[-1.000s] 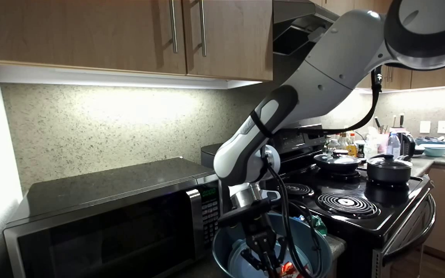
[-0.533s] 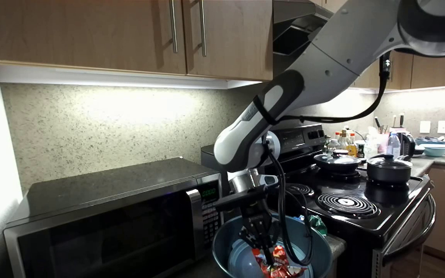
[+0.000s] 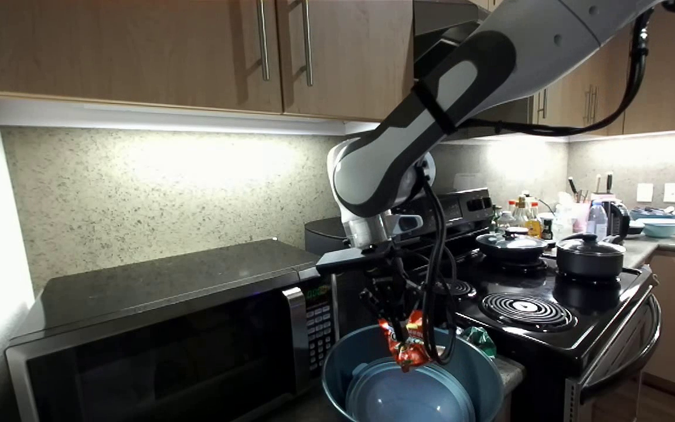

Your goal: Remove all the objects from the bowl

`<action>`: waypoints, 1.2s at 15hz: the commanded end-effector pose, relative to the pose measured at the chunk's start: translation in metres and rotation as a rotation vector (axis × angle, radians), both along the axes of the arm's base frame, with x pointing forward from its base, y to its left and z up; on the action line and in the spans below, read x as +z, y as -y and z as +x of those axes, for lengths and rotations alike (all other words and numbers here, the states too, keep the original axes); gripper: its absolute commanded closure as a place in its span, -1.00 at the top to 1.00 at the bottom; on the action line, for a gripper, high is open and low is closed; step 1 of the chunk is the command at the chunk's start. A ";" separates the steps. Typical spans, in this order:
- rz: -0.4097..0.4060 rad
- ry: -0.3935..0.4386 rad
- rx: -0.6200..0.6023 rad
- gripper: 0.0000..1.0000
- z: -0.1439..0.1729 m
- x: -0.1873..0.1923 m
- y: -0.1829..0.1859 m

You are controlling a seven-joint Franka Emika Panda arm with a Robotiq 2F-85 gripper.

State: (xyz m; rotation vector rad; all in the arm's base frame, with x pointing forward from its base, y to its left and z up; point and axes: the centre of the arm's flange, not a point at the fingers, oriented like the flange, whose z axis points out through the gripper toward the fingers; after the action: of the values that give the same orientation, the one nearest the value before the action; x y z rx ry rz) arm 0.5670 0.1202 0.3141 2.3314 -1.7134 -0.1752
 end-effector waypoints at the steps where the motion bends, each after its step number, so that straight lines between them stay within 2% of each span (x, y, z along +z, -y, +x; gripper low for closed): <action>1: -0.004 0.019 0.018 -1.00 -0.025 0.014 -0.002; 2: -0.017 0.022 -0.018 -0.98 -0.008 0.010 -0.001; 7: -0.014 0.016 -0.002 -1.00 -0.015 0.010 -0.007; 8: 0.008 0.009 -0.017 -1.00 -0.014 0.011 -0.003; 10: 0.039 0.023 -0.096 -1.00 -0.010 0.015 0.015; 14: -0.008 0.111 -0.301 -1.00 -0.005 0.022 0.062; 18: -0.029 0.198 -0.497 -1.00 0.006 0.018 0.076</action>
State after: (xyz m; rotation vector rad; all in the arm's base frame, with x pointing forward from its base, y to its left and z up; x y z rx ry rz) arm 0.5772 0.0438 0.3330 2.0366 -2.1872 -0.0719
